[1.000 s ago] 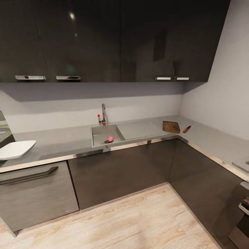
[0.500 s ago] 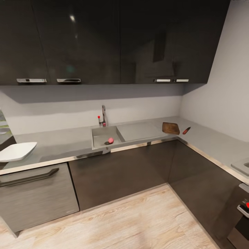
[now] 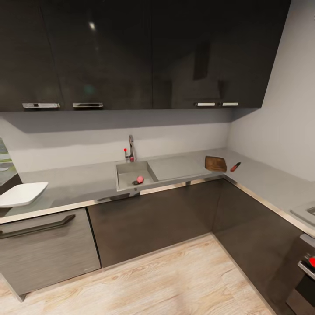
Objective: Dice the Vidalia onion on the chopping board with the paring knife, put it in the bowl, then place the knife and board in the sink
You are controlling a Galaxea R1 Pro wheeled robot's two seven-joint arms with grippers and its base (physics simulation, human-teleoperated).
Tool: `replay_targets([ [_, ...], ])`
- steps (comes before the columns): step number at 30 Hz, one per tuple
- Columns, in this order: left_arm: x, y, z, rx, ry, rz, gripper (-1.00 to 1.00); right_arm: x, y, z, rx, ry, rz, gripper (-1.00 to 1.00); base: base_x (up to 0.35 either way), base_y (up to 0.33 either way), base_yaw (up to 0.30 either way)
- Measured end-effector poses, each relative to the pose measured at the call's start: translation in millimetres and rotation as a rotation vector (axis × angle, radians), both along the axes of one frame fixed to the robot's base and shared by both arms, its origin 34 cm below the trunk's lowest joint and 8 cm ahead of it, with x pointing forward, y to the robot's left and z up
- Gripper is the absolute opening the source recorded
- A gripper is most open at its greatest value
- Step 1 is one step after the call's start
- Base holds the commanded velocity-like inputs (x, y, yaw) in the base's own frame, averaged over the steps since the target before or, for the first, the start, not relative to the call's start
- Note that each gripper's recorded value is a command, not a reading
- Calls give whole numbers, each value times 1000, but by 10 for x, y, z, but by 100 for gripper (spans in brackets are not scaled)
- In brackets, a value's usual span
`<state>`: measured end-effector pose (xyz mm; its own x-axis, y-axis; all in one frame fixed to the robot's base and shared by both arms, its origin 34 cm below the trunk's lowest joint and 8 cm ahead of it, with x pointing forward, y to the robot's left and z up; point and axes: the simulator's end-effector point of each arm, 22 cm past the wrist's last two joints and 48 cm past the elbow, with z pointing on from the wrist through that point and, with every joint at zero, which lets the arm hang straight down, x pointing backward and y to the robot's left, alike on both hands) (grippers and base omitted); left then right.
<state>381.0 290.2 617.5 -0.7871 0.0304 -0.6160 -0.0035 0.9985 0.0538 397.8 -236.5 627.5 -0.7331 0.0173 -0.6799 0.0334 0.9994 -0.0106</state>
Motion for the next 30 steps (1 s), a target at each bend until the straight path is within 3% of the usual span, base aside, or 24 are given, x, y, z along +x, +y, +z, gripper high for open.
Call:
replay_targets([
  [11,-17,0,134,0,-2,0,100,-22,24,132,4,-1,1,100,0,0,-176],
  [30,-69,-1,335,0,-1,0,100,-74,27,333,4,0,4,100,0,0,-262],
])
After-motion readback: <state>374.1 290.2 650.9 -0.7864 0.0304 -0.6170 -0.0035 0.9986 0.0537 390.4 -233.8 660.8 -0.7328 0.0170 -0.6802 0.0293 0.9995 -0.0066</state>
